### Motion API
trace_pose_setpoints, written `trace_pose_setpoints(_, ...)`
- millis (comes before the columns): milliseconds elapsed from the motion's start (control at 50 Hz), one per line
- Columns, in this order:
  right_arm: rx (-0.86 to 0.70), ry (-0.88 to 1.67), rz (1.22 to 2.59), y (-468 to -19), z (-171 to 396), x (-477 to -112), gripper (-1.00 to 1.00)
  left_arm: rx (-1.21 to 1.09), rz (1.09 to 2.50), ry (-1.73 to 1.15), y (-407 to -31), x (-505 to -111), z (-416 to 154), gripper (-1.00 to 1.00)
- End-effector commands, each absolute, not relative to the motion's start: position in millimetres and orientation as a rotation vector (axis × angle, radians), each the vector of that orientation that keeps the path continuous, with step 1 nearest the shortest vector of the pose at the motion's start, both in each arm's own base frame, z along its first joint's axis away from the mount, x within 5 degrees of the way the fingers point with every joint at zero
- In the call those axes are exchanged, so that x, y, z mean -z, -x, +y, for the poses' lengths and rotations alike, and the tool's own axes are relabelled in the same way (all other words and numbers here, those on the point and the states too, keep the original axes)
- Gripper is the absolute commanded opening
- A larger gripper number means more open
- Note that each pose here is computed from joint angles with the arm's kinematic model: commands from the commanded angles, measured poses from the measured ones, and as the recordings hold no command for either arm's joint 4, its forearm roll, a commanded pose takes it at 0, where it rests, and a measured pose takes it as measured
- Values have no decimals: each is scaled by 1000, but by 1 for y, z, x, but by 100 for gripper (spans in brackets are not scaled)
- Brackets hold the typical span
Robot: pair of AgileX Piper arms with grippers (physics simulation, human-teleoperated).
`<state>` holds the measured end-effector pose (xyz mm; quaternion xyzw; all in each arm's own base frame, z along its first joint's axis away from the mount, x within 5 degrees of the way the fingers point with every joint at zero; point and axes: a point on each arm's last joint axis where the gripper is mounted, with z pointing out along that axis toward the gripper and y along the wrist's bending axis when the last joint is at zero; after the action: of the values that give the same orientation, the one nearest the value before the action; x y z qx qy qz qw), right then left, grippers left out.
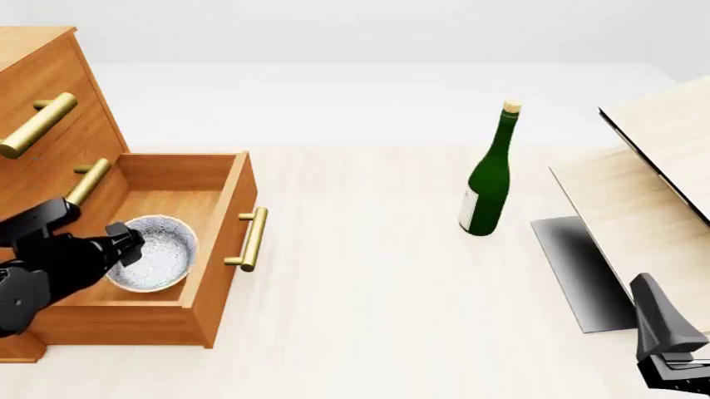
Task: Put the bowl in the bottom drawer of the cabinet and close it.
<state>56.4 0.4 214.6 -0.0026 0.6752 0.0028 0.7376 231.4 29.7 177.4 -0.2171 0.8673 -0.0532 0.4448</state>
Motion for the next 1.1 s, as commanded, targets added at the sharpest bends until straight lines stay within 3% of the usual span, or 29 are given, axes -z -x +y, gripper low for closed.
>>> trace_pose_setpoints(20, -6, 6, 1482, -56, 0, -215, 100, 129, 2129, 534, -228, -183, 30, 100)
trace_pose_setpoints(1100, -6, 6, 1483, -56, 0, -215, 100, 89, 2079, 356, -218, -223, 21, 100)
